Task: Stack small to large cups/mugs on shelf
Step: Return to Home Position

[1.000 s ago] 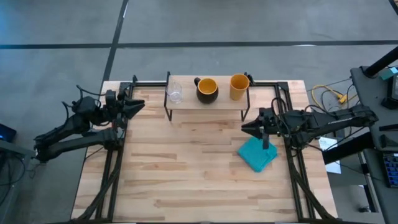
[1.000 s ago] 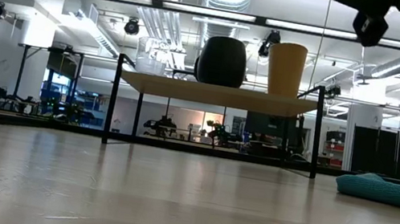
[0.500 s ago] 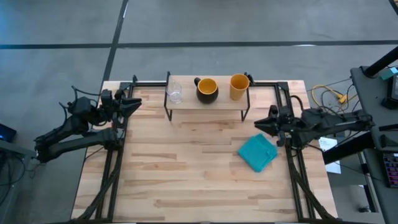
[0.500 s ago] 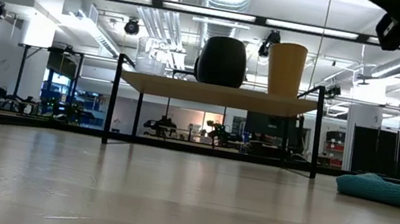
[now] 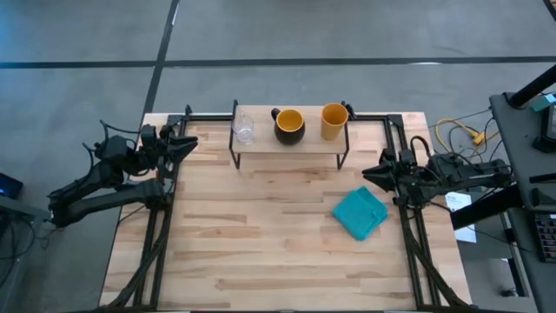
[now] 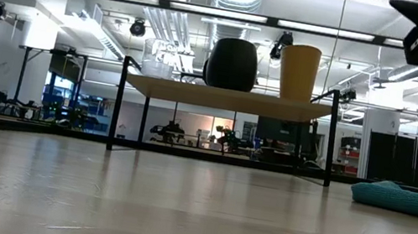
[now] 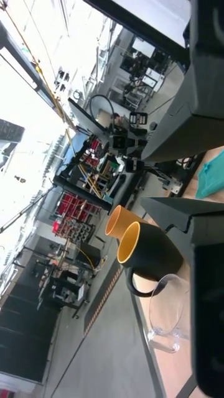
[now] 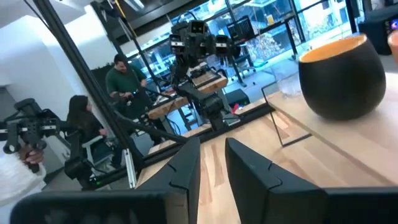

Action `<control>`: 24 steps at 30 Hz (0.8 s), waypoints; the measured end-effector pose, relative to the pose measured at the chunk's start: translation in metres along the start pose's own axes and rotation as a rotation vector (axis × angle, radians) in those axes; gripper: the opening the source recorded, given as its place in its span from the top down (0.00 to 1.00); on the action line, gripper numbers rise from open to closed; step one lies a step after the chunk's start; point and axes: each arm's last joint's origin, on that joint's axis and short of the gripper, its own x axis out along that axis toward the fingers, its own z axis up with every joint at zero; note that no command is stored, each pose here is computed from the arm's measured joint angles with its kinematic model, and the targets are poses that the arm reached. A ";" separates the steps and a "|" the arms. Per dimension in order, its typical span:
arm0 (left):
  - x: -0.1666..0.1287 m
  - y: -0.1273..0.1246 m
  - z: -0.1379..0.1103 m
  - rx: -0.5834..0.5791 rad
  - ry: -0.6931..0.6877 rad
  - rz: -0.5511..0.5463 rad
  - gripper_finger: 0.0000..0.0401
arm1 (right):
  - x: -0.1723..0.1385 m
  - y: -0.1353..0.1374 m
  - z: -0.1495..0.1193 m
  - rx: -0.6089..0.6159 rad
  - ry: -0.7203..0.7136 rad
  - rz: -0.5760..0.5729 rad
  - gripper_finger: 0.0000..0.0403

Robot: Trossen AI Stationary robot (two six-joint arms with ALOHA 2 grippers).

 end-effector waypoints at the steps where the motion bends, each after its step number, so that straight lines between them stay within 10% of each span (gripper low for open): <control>1: 0.000 0.000 0.000 0.000 -0.001 0.003 0.78 | 0.000 -0.002 -0.003 0.008 0.003 -0.002 0.83; 24: 0.000 0.000 0.000 0.000 -0.002 0.005 0.78 | -0.006 -0.027 -0.060 0.142 0.026 -0.016 0.82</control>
